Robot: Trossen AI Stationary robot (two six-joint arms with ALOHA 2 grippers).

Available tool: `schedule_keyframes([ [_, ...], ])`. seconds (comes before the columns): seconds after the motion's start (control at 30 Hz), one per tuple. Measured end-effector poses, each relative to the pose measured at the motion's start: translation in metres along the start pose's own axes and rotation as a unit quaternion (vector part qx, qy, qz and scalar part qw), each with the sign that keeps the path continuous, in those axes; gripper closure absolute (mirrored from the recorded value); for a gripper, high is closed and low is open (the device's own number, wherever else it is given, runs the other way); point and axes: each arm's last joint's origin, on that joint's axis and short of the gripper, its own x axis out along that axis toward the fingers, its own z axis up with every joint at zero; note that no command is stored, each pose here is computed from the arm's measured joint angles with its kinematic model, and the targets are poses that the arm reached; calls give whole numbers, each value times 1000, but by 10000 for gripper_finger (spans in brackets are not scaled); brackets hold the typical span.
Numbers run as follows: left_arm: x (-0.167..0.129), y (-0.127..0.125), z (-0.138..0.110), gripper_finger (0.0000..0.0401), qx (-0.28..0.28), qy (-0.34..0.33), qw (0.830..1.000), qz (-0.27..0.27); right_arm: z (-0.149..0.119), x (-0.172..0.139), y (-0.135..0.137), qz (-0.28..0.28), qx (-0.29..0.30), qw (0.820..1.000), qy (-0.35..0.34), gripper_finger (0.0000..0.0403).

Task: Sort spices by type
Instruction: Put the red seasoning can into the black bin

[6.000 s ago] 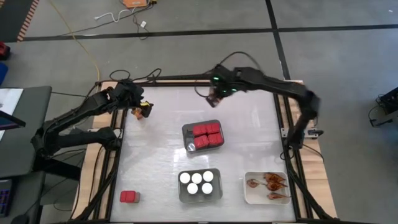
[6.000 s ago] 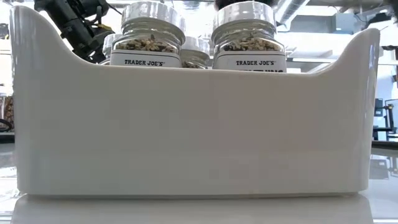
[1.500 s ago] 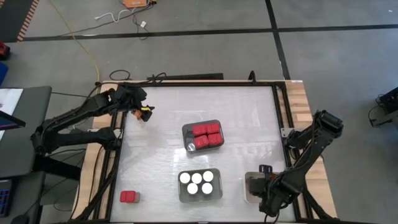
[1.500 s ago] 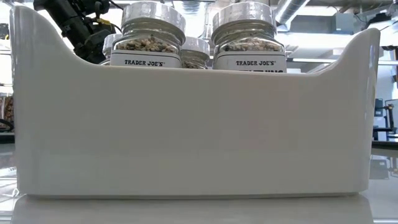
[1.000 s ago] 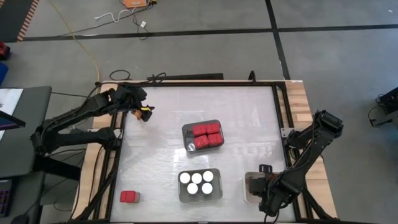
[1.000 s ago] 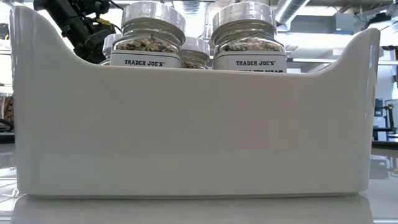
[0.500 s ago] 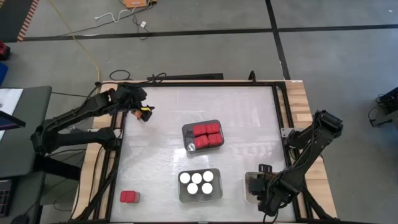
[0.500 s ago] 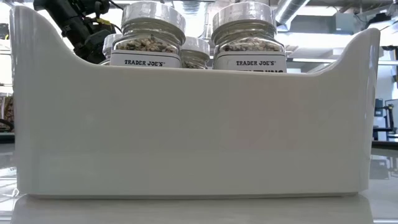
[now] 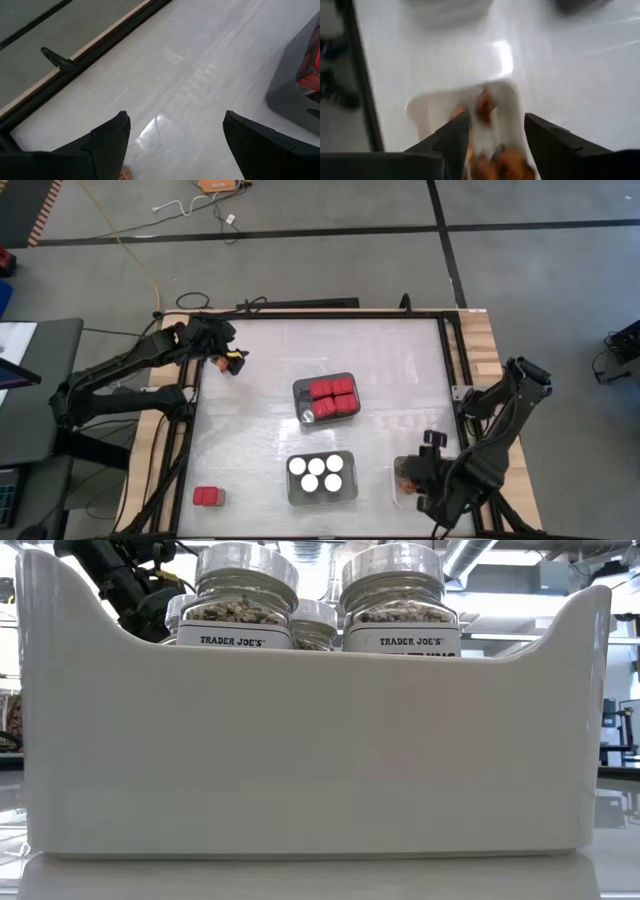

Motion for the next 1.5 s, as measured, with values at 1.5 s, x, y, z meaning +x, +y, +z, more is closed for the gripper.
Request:
schedule_keyframes([
  [1.5, -76, -131, -56, 95, -8, 178, 967, -181, -6, 43, -129, -11, 367, 885, -285, 253],
])
